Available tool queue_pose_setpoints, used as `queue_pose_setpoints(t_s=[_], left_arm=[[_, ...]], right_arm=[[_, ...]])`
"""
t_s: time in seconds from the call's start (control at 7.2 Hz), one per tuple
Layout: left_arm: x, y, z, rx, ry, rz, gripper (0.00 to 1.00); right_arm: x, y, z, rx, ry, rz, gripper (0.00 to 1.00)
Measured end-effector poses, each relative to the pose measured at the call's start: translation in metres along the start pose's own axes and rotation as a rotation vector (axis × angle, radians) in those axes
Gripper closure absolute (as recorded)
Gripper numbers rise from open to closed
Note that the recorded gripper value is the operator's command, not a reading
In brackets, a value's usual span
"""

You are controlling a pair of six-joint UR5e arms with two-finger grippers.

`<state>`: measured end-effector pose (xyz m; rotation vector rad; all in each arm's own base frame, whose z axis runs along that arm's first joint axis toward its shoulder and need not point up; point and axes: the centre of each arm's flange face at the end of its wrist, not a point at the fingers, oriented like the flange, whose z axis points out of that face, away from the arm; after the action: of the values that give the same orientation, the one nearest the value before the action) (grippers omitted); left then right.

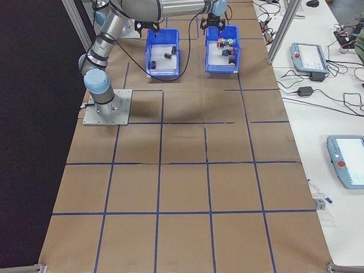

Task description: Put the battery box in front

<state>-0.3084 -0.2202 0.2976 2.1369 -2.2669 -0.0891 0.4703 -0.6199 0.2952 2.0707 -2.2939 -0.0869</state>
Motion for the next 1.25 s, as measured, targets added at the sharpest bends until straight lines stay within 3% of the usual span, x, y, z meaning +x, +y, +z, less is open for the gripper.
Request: queue_pose_setpoints(t_s=[0.14, 0.42, 0.69, 0.83, 0.97, 1.11, 1.25], left_arm=[[-0.004, 0.005, 0.011, 0.001, -0.001, -0.004, 0.05], [-0.003, 0.012, 0.03, 0.002, 0.003, -0.01, 0.13], [0.001, 0.018, 0.045, 0.006, 0.001, -0.013, 0.67], [0.001, 0.018, 0.049, 0.008, -0.004, -0.013, 0.85], [-0.001, 0.018, 0.053, 0.007, -0.008, -0.013, 0.9], [-0.001, 0.018, 0.053, -0.003, 0.006, -0.015, 1.0], [0.002, 0.021, 0.049, -0.034, 0.039, -0.024, 1.0]], right_arm=[[0.001, -0.005, 0.016, 0.0, 0.001, 0.003, 0.0], [-0.008, -0.008, 0.03, -0.01, -0.008, 0.009, 0.28], [-0.011, -0.007, 0.03, -0.014, -0.007, 0.019, 0.67], [-0.01, -0.005, 0.028, -0.018, -0.001, 0.019, 0.8], [-0.01, -0.003, 0.023, -0.026, 0.012, 0.018, 0.91], [-0.01, 0.001, 0.014, -0.034, 0.028, 0.018, 0.95], [-0.01, 0.004, 0.007, -0.044, 0.041, 0.019, 0.95]])
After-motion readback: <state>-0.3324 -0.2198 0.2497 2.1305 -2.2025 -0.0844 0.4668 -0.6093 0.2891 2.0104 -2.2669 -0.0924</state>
